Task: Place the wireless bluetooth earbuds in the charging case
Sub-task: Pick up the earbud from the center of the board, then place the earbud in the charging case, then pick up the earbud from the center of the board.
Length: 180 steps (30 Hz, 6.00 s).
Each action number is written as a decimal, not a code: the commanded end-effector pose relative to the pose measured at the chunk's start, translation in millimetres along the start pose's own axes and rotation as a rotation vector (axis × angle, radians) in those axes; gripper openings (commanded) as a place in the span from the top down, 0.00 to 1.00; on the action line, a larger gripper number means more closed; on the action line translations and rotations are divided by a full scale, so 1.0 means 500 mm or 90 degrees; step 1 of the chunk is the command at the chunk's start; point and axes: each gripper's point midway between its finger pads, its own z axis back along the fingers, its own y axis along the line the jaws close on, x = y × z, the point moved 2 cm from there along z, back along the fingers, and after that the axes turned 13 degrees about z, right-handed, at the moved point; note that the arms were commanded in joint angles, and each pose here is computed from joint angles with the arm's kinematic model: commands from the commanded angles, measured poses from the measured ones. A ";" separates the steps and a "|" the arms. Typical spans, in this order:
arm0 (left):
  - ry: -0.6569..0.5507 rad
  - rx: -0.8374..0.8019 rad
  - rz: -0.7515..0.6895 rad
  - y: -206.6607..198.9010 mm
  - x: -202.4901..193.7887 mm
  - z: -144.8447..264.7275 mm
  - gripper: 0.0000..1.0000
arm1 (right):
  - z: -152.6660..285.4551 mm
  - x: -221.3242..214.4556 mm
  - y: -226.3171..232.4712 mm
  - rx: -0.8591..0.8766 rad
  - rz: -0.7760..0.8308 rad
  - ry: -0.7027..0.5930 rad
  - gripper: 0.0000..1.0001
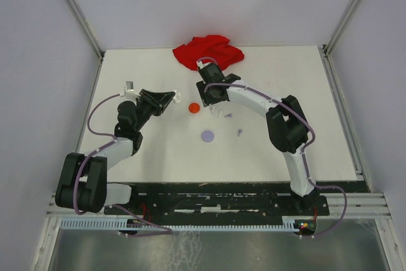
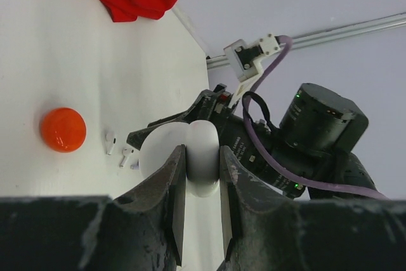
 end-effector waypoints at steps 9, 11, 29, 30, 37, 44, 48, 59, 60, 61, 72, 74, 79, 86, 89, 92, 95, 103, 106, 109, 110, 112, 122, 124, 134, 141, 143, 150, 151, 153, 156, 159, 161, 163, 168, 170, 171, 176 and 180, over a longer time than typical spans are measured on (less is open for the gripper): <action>0.017 -0.041 0.008 -0.032 -0.002 0.009 0.97 | -0.035 -0.009 0.006 0.023 -0.031 0.040 0.41; 0.019 -0.040 0.008 -0.031 -0.002 0.008 0.97 | -0.042 -0.013 0.007 0.026 -0.034 0.044 0.41; 0.019 -0.035 0.010 -0.021 0.000 0.004 0.97 | -0.079 -0.030 0.000 0.044 -0.063 0.058 0.47; 0.019 -0.034 0.011 -0.020 0.000 0.004 0.97 | -0.081 -0.029 -0.001 0.044 -0.064 0.057 0.47; 0.019 -0.034 0.011 -0.018 0.000 0.004 0.97 | -0.088 -0.033 0.000 0.050 -0.064 0.060 0.50; 0.019 -0.033 0.011 -0.016 0.000 0.003 0.97 | -0.094 -0.037 0.004 0.055 -0.063 0.065 0.54; 0.018 -0.032 0.012 -0.015 0.001 0.003 0.97 | -0.097 -0.039 0.004 0.056 -0.063 0.068 0.57; 0.020 -0.030 0.012 -0.012 0.000 0.003 0.97 | -0.099 -0.045 0.002 0.054 -0.059 0.075 0.69; 0.020 -0.029 0.013 -0.012 0.000 0.003 0.97 | -0.097 -0.044 0.001 0.053 -0.059 0.075 0.71; 0.021 -0.029 0.012 -0.012 0.000 0.003 0.97 | -0.096 -0.044 0.002 0.053 -0.058 0.074 0.72; 0.039 -0.020 0.023 0.001 -0.008 -0.003 0.97 | -0.030 0.030 -0.026 0.035 -0.034 -0.057 0.82; 0.054 -0.017 0.028 0.005 -0.013 -0.007 0.97 | -0.005 0.051 -0.032 0.033 -0.028 -0.103 0.82; 0.091 -0.022 0.055 0.014 -0.024 -0.021 0.97 | 0.064 0.081 -0.043 0.035 -0.021 -0.207 0.84; 0.143 -0.035 0.080 0.011 -0.040 -0.035 0.97 | 0.163 0.096 -0.027 0.089 -0.005 -0.380 0.87; 0.160 -0.044 0.095 0.008 -0.046 -0.037 0.97 | 0.202 0.096 -0.017 0.116 0.005 -0.441 0.87; 0.182 -0.052 0.103 0.003 -0.055 -0.040 0.97 | 0.231 0.094 -0.003 0.144 0.017 -0.482 0.87; 0.205 -0.058 0.109 0.001 -0.064 -0.044 0.97 | 0.261 0.092 0.009 0.166 0.029 -0.533 0.87; 0.267 -0.078 0.137 -0.005 -0.098 -0.054 0.97 | 0.306 0.087 0.033 0.192 0.076 -0.598 0.87; 0.288 -0.080 0.140 -0.007 -0.112 -0.058 0.97 | 0.317 0.088 0.044 0.196 0.101 -0.618 0.87; 0.304 -0.080 0.142 -0.008 -0.124 -0.061 0.97 | 0.320 0.090 0.050 0.194 0.120 -0.628 0.87; 0.310 -0.080 0.144 -0.009 -0.127 -0.062 0.97 | 0.320 0.089 0.052 0.193 0.126 -0.631 0.87; 0.318 -0.083 0.148 -0.012 -0.132 -0.062 0.97 | 0.319 0.088 0.056 0.190 0.134 -0.641 0.87; 0.354 -0.108 0.178 -0.024 -0.149 -0.061 0.97 | 0.325 0.080 0.061 0.164 0.170 -0.727 0.89; 0.360 -0.112 0.182 -0.026 -0.152 -0.061 0.97 | 0.323 0.077 0.062 0.163 0.180 -0.736 0.90; 0.379 -0.123 0.191 -0.036 -0.161 -0.060 0.97 | 0.314 0.067 0.082 0.180 0.222 -0.760 0.93; 0.390 -0.132 0.194 -0.044 -0.165 -0.058 0.97 | 0.303 0.063 0.087 0.183 0.229 -0.753 0.93; 0.391 -0.135 0.195 -0.046 -0.165 -0.058 0.97 | 0.300 0.062 0.087 0.183 0.230 -0.750 0.93; 0.395 -0.144 0.191 -0.049 -0.167 -0.057 0.97 | 0.290 0.058 0.089 0.185 0.234 -0.743 0.94; 0.396 -0.145 0.190 -0.050 -0.167 -0.057 0.97 | 0.290 0.057 0.090 0.185 0.233 -0.743 0.94; 0.396 -0.146 0.189 -0.050 -0.167 -0.057 0.97 | 0.290 0.057 0.090 0.186 0.234 -0.743 0.94; 0.398 -0.148 0.207 -0.057 -0.165 -0.056 0.97 | 0.288 0.053 0.090 0.188 0.235 -0.740 0.94; 0.399 -0.156 0.210 -0.065 -0.164 -0.055 0.97 | 0.286 0.048 0.090 0.188 0.232 -0.736 0.92; 0.399 -0.158 0.211 -0.067 -0.164 -0.055 0.97 | 0.286 0.047 0.089 0.187 0.225 -0.734 0.83; 0.398 -0.157 0.211 -0.066 -0.164 -0.054 0.97 | 0.287 0.049 0.087 0.187 0.218 -0.733 0.70; 0.394 -0.151 0.212 -0.056 -0.164 -0.056 0.97 | 0.331 0.068 0.065 0.158 0.170 -0.783 0.40; 0.392 -0.149 0.215 -0.052 -0.163 -0.058 0.97 | 0.359 0.075 0.049 0.140 0.141 -0.817 0.34; 0.391 -0.148 0.216 -0.051 -0.163 -0.058 0.97 | 0.369 0.077 0.040 0.131 0.127 -0.824 0.33; 0.382 -0.146 0.222 -0.046 -0.161 -0.061 0.97 | 0.398 0.065 -0.009 0.062 0.066 -0.812 0.30; 0.373 -0.148 0.228 -0.043 -0.159 -0.062 0.97 | 0.366 0.031 -0.069 -0.034 -0.010 -0.673 0.28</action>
